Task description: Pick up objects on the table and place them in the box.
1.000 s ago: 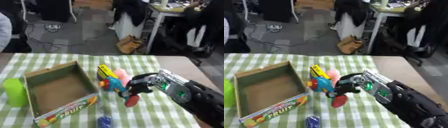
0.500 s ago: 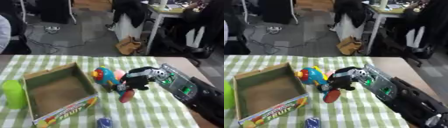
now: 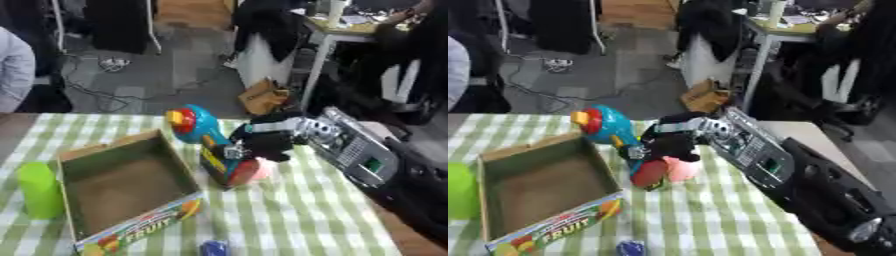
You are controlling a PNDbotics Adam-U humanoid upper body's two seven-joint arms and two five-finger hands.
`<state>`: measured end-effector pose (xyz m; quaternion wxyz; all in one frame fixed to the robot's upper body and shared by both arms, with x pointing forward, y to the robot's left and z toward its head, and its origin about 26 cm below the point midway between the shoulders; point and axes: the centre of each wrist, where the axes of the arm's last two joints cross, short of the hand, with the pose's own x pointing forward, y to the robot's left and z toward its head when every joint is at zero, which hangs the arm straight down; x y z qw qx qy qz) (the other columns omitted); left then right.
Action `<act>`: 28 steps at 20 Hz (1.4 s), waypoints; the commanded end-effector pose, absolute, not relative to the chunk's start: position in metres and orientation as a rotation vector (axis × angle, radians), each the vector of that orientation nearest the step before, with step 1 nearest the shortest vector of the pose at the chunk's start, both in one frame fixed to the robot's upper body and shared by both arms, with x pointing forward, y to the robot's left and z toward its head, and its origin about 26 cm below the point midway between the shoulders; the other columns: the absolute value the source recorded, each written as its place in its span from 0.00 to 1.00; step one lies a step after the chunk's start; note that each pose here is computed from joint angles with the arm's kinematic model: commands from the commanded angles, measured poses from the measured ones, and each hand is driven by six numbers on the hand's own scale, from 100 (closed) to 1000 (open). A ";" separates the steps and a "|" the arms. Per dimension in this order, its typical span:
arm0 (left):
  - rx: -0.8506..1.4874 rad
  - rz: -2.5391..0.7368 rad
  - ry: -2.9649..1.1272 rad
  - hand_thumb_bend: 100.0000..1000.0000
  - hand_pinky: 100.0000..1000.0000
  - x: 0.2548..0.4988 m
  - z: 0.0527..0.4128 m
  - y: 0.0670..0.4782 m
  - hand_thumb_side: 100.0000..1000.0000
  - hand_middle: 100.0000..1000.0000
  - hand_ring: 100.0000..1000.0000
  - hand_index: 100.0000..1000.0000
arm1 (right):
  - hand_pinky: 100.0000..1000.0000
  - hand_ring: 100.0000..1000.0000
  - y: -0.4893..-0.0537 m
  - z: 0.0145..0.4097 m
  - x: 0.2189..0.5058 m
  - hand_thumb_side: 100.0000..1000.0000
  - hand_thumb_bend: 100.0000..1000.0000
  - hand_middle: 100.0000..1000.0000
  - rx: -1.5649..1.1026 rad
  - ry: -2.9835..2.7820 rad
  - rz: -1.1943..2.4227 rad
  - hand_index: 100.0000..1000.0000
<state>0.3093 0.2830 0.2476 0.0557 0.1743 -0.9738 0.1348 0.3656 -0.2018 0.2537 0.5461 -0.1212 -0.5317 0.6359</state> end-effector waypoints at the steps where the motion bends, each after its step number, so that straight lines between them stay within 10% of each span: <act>1: 0.503 0.408 -2.989 0.09 0.89 0.308 0.256 0.280 1.00 0.89 0.90 0.90 | 0.00 0.00 -0.193 0.267 0.373 0.93 0.00 0.00 -0.360 -1.282 1.501 0.19; 28: 0.400 0.447 -3.030 0.09 0.89 0.311 0.264 0.267 1.00 0.89 0.90 0.90 | 0.00 0.00 -0.150 0.199 0.468 1.00 0.00 0.00 -1.103 -1.631 1.542 0.18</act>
